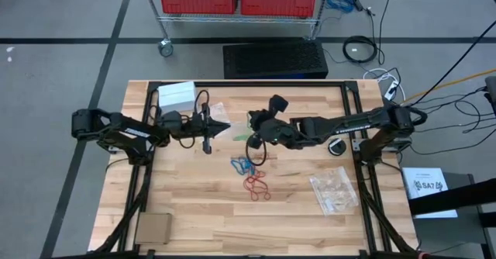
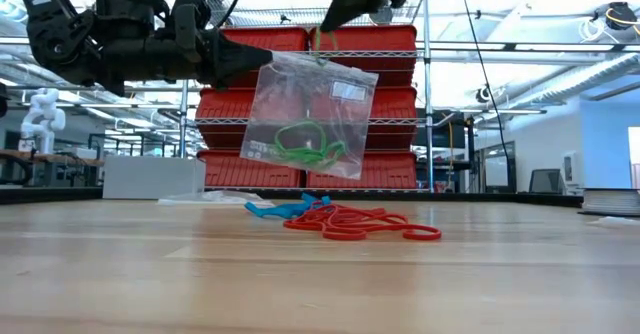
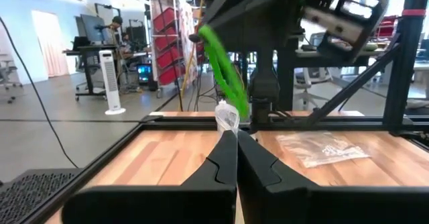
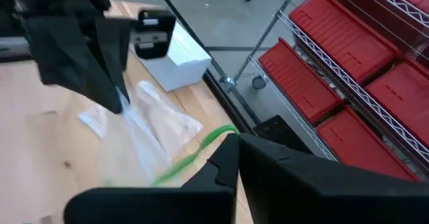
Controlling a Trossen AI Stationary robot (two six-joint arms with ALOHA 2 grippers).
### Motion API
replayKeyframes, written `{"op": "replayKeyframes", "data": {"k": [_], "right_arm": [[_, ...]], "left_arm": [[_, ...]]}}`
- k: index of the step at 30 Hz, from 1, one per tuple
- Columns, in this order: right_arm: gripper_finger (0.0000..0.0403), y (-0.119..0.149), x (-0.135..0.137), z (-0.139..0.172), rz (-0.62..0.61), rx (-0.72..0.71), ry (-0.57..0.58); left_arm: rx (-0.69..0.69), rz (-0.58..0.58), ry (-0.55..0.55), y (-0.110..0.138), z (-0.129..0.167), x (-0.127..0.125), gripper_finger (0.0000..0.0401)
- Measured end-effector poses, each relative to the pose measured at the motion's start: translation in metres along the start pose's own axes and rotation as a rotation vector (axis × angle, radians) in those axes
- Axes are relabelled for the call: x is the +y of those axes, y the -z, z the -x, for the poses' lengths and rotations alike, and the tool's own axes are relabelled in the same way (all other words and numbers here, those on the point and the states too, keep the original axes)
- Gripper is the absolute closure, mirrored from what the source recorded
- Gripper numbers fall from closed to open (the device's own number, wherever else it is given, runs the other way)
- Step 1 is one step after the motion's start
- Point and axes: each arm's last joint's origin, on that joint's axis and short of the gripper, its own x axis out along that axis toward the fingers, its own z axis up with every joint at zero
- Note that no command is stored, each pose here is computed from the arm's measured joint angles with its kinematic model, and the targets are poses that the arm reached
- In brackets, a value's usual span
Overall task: Sort rubber bands
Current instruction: Put the green rubber band into the top right transparent zip lock bag
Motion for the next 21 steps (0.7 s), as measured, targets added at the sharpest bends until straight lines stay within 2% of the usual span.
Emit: {"op": "replayKeyframes", "data": {"k": [6, 11, 21], "right_arm": [[0.0403, 0.000, -0.001, -0.004, 0.001, -0.003, 0.021], [0.0403, -0.010, -0.007, 0.002, -0.013, -0.048, 0.042], [0.0403, -0.011, -0.005, 0.004, -0.002, -0.037, 0.024]], "left_arm": [[0.000, 0.000, 0.000, 0.000, 0.000, 0.000, 0.0401], [0.001, 0.000, 0.000, 0.000, 0.000, 0.000, 0.0401], [0.001, 0.000, 0.001, 0.000, 0.000, 0.000, 0.0401]]}}
